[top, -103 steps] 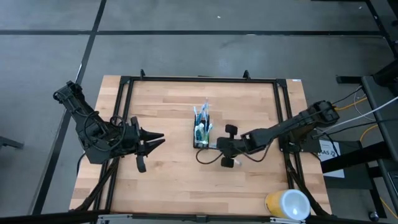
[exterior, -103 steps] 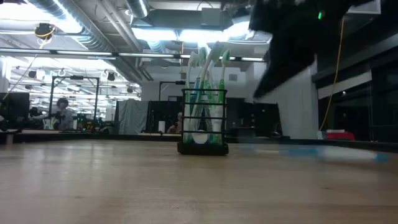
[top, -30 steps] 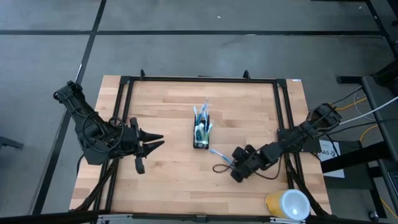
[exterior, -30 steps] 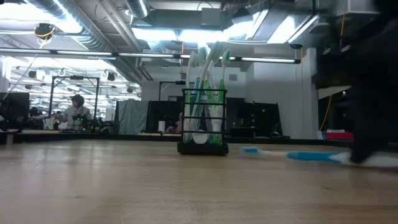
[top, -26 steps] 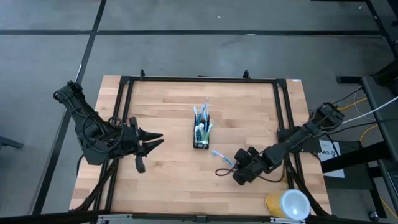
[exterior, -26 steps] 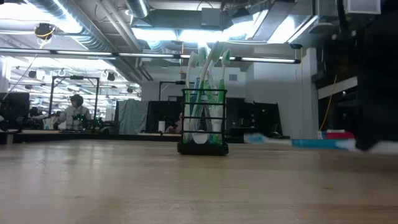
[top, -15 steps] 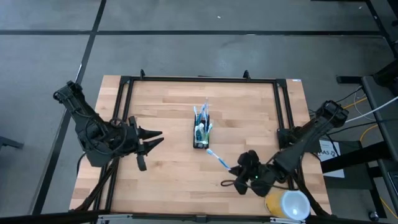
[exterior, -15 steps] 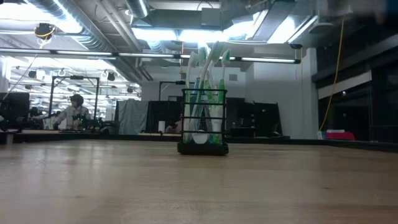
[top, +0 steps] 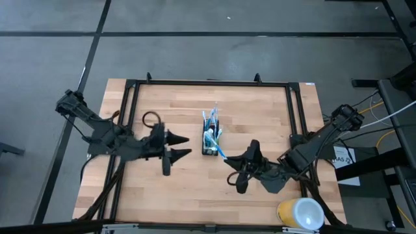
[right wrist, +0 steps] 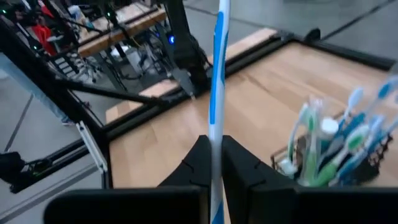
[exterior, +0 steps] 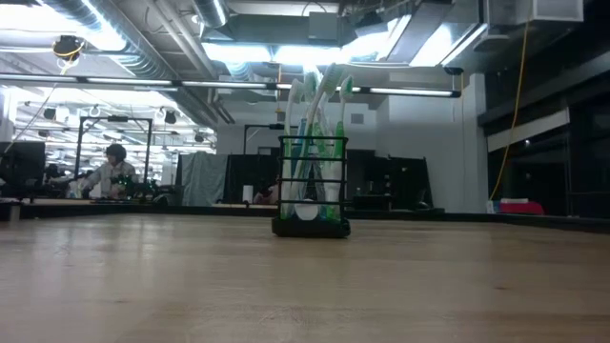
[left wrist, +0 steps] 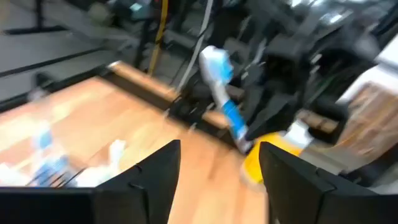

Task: Pick & Place toothbrushing station
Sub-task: Put the blue toothbrush into the black organizer

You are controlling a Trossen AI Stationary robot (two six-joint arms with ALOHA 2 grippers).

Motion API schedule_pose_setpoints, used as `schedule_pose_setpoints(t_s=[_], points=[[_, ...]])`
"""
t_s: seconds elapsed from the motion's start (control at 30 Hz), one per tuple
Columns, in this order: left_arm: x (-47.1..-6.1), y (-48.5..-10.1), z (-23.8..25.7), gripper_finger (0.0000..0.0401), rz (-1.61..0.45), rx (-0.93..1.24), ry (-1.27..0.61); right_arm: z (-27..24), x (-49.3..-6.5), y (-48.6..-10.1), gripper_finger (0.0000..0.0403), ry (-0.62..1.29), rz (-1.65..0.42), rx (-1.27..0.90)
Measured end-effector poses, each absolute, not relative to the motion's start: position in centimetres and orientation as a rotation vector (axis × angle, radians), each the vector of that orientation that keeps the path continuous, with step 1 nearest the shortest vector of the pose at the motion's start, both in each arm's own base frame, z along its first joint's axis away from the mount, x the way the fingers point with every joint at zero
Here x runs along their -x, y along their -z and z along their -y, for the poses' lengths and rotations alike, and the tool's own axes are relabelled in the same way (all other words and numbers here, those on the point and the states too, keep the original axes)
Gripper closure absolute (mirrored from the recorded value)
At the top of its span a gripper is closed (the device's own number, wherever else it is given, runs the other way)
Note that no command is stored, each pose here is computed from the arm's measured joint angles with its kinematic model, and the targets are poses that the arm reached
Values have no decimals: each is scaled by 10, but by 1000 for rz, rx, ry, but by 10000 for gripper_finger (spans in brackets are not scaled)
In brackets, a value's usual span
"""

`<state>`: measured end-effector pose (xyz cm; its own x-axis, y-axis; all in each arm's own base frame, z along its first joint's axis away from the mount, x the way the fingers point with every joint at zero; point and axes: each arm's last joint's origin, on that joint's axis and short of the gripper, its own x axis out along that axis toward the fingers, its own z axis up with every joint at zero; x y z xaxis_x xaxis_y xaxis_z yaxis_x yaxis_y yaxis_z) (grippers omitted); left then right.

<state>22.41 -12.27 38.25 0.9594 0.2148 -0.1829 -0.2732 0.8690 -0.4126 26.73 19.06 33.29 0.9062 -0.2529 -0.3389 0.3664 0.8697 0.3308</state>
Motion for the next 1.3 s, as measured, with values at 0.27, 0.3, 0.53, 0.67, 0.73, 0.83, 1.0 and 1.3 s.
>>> schedule_pose_setpoints(t_s=[0.27,0.3,0.53,0.67,0.73,0.83,1.0,1.3], points=[[-257,-388,107,176,-39,481,-174,-194,-273,-341,386,309,-221,-363],[-260,-388,105,175,-28,488,-164,-193,-274,-342,386,311,-211,-353],[-282,-389,95,175,53,506,-88,-190,-277,-345,386,314,-185,-342],[-296,-382,90,178,57,518,-60,-190,-278,-347,386,312,-175,-337],[-301,-382,88,187,74,529,-38,-190,-278,-347,386,310,-172,-336],[-307,-380,86,218,91,536,-11,-190,-278,-348,386,310,-169,-335],[-310,-380,82,332,102,539,-6,-190,-278,-348,386,316,-165,-333],[-303,-388,78,391,143,461,-75,-187,-280,-350,386,332,-151,-338]])
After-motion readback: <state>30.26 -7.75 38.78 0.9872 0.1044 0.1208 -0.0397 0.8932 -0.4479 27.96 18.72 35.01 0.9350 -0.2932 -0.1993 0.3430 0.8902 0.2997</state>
